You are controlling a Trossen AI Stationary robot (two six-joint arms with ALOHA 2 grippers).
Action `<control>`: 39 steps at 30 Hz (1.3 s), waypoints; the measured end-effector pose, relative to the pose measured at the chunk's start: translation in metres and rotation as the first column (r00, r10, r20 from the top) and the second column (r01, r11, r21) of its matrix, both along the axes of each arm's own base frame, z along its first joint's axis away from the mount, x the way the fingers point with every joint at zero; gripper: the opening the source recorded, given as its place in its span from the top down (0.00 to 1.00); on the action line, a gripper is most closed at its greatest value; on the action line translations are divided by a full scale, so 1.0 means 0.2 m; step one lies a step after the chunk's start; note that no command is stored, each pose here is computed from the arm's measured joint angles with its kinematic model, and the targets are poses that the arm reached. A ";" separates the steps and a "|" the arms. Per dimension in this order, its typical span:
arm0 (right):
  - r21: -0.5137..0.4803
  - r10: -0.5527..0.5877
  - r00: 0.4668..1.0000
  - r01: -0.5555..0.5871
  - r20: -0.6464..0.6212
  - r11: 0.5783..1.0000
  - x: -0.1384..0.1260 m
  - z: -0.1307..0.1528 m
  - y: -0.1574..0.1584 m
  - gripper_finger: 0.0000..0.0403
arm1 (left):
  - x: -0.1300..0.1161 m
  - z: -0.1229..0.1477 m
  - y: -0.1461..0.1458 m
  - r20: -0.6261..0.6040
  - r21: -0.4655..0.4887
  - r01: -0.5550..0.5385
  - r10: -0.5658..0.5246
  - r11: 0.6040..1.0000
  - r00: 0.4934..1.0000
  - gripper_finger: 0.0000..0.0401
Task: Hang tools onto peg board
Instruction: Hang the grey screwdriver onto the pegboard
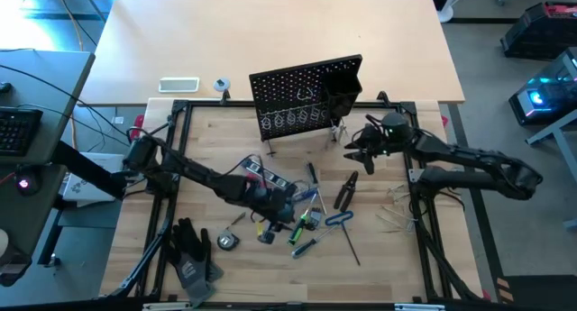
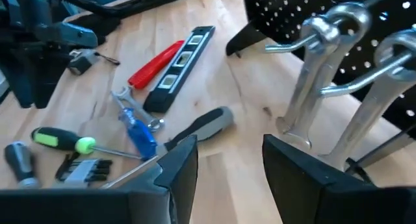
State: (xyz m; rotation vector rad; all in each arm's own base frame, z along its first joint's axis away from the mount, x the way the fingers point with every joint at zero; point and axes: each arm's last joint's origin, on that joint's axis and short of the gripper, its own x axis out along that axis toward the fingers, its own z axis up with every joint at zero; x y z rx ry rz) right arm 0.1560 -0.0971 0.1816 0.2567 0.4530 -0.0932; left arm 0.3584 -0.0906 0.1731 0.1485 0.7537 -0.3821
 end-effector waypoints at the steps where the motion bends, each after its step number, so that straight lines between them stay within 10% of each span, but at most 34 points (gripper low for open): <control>1: 0.005 0.004 1.000 -0.004 -0.005 1.000 -0.01 0.00 0.01 0.59 | -0.01 0.00 -0.02 -0.007 0.012 0.001 -0.001 1.000 1.000 0.71; 39: 0.143 0.167 0.986 -0.164 -0.009 0.976 -0.03 0.06 0.25 0.59 | -0.05 -0.03 -0.09 -0.056 0.091 -0.017 0.022 0.996 0.998 0.71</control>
